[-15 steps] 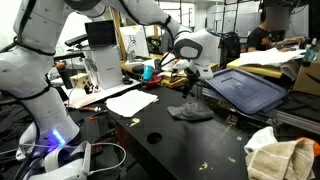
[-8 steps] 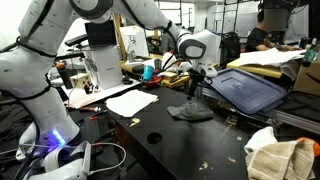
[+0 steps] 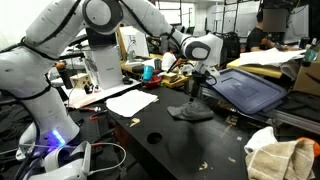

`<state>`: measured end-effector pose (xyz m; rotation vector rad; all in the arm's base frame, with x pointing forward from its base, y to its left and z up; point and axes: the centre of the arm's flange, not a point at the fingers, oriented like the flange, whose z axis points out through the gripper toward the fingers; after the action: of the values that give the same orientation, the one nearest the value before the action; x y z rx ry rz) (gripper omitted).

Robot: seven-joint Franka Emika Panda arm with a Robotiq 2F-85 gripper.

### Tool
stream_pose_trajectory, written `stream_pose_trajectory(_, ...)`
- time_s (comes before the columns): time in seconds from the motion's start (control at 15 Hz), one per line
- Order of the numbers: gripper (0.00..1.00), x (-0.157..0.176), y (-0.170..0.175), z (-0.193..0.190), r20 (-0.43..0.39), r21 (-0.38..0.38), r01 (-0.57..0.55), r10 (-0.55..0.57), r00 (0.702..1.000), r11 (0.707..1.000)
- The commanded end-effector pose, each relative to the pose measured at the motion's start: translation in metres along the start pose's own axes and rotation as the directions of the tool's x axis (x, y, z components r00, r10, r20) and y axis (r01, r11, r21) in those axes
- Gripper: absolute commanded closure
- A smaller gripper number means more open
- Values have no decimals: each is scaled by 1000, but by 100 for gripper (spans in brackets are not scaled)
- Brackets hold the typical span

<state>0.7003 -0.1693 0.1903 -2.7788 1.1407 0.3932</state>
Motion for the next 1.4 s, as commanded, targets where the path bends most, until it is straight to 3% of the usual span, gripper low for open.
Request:
stream_pose_trajectory(0.0,0,19,-17,-8,24,-56,23,-22,999,998)
stream_pose_trajectory(1.07,0,35,-29,40,112,-197,64,-43,993,978)
stream_pose_trajectory(1.13,25,35,-28,42,115,-202,66,-43,992,977)
stream_pose_trajectory(1.2,26,35,-27,43,118,-205,66,-42,992,976)
stream_pose_trajectory(1.33,42,35,-25,45,126,-214,59,-32,992,975)
